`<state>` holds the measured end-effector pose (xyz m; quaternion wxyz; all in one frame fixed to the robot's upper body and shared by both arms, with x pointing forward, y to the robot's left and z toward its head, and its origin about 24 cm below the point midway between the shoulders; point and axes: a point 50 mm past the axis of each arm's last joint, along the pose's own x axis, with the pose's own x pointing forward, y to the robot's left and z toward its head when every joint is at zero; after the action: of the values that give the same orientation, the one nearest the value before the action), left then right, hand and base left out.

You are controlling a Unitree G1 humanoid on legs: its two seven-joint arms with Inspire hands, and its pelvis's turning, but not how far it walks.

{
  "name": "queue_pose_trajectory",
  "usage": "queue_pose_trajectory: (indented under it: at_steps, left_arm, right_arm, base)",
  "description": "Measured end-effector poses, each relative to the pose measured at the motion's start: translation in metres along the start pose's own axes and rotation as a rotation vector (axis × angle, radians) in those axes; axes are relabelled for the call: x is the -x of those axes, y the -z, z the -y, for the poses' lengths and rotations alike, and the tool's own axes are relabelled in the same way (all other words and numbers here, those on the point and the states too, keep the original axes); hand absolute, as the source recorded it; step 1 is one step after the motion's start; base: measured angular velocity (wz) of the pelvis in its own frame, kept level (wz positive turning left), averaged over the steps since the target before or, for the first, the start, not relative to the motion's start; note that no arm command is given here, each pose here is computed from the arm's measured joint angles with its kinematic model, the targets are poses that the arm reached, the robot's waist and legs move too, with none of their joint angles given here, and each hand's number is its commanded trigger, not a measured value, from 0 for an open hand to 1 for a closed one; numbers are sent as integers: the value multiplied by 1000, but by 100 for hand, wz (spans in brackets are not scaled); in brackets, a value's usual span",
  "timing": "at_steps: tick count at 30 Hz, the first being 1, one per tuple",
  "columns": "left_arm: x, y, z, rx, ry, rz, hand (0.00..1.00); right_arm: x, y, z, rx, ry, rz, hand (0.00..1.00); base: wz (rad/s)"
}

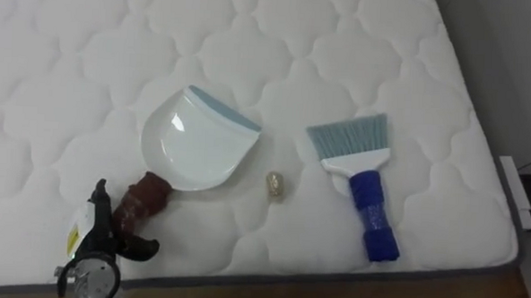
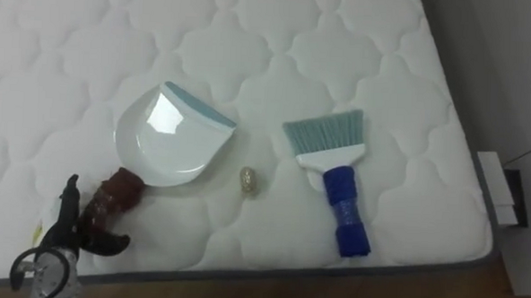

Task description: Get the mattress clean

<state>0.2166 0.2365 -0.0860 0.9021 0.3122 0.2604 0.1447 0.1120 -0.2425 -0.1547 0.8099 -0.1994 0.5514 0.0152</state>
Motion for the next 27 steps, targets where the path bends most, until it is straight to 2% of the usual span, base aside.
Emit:
queue_pose_trajectory:
  at_steps: [11,27]
  left_arm:
    - [-16,-17,-7,8,-20,8,0]
    - [-25,-28,-19,-15,-114,53,0]
  right_arm:
    - [-2,-17,4,35,19,43,0]
    - [-3,-22,7,31,78,67,0]
  base:
    - [0]
    - [1]
